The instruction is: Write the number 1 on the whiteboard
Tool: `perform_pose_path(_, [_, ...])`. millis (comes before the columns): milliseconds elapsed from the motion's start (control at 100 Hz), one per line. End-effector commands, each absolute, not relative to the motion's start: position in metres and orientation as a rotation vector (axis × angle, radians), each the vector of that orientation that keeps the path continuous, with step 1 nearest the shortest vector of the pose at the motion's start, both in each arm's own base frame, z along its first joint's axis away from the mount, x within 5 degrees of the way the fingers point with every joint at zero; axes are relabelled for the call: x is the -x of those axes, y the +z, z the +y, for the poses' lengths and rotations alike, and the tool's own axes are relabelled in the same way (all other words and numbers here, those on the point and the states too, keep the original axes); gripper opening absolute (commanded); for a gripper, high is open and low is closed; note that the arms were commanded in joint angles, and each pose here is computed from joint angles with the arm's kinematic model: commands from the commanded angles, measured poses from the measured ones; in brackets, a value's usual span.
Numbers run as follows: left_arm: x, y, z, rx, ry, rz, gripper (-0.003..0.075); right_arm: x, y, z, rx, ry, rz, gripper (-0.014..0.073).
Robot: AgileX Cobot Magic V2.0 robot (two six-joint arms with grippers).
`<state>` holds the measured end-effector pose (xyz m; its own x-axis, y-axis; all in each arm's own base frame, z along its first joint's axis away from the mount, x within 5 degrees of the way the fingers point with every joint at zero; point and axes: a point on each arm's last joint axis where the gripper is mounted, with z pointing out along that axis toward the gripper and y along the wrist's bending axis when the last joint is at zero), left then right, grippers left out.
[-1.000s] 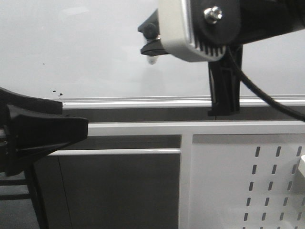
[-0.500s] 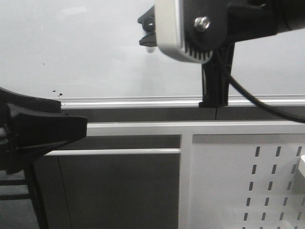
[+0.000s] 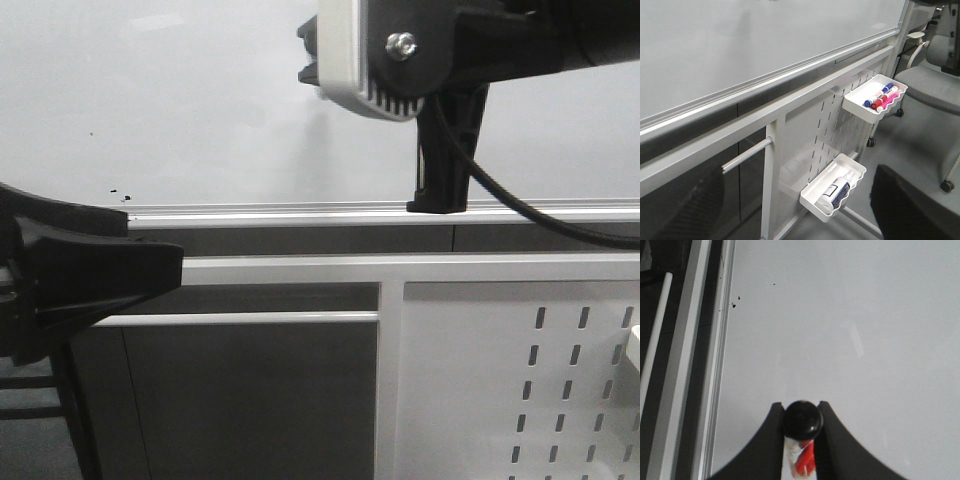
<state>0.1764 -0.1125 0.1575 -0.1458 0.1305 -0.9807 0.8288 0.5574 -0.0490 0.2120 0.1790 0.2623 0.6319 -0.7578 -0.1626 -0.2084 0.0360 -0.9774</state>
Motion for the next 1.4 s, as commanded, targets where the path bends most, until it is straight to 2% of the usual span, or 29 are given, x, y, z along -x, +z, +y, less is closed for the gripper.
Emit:
perform_pose_path(0, [-0.176, 0.184, -0.115, -0.743, -0.828, 1.4, 0.0545, -0.215, 0.285, 0.177, 1.398, -0.543, 0.797, -0.0061])
perform_pose_path(880, [-0.176, 0.184, -0.115, -0.744, -0.827, 1.4, 0.0545, -0.234, 0.242, 0.187, 1.458, -0.497, 0.965, -0.0061])
perform_pose_path(1390, [-0.176, 0.184, -0.115, -0.745, -0.826, 1.399, 0.0545, -0.239, 0.242, 0.187, 1.397, -0.513, 0.964, -0.0061])
